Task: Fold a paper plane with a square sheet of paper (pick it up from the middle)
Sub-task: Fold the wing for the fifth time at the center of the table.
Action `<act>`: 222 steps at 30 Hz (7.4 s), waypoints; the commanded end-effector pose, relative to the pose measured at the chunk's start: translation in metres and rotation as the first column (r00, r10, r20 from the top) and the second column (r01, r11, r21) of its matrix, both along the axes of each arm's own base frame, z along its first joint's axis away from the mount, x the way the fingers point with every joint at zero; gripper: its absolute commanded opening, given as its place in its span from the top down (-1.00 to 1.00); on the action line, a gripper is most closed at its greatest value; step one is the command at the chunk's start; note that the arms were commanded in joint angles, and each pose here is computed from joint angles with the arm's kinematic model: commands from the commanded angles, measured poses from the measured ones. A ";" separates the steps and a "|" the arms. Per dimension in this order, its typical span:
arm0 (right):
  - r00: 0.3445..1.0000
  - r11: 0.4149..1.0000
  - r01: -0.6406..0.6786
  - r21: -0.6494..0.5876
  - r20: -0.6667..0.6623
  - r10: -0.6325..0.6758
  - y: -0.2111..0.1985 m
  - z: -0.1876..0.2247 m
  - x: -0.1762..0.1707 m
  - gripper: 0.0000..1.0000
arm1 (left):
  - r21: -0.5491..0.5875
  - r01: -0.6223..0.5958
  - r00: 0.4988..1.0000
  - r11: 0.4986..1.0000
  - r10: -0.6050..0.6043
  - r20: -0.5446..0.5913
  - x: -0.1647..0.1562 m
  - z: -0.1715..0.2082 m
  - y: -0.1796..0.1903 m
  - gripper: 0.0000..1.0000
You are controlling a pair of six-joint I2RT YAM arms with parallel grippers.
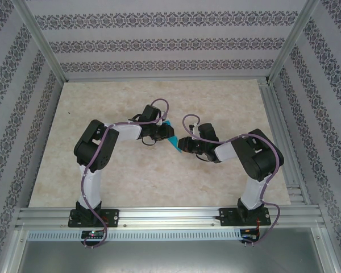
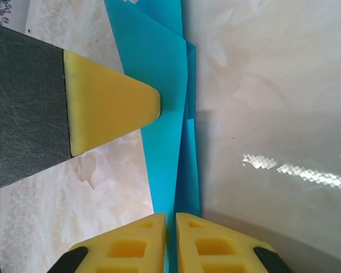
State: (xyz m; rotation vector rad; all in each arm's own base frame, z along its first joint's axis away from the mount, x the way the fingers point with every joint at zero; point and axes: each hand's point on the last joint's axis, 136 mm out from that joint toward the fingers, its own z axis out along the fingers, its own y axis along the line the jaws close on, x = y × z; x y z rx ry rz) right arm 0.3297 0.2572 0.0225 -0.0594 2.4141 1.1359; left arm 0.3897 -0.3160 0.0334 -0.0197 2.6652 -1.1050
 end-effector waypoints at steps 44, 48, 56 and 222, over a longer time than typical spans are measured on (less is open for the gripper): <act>0.990 0.981 0.003 -0.192 -0.141 -0.031 0.008 0.000 -0.009 0.64 | 0.048 0.014 0.999 0.999 -0.012 -0.034 -0.003 -0.015 -0.001 0.53; 0.988 0.977 0.003 -0.212 -0.152 -0.036 0.003 -0.004 -0.011 0.64 | 0.049 0.010 0.999 0.999 -0.008 -0.034 -0.003 -0.015 -0.001 0.53; 0.995 0.978 -0.027 -0.208 -0.099 0.007 0.009 0.017 -0.012 0.62 | 0.071 0.001 0.999 0.997 0.002 -0.051 -0.003 -0.019 0.002 0.53; 0.896 0.921 -0.091 -0.378 -0.436 -0.090 -0.050 -0.077 -0.069 0.64 | 0.077 -0.032 0.964 0.996 0.011 0.265 0.033 0.093 0.054 0.41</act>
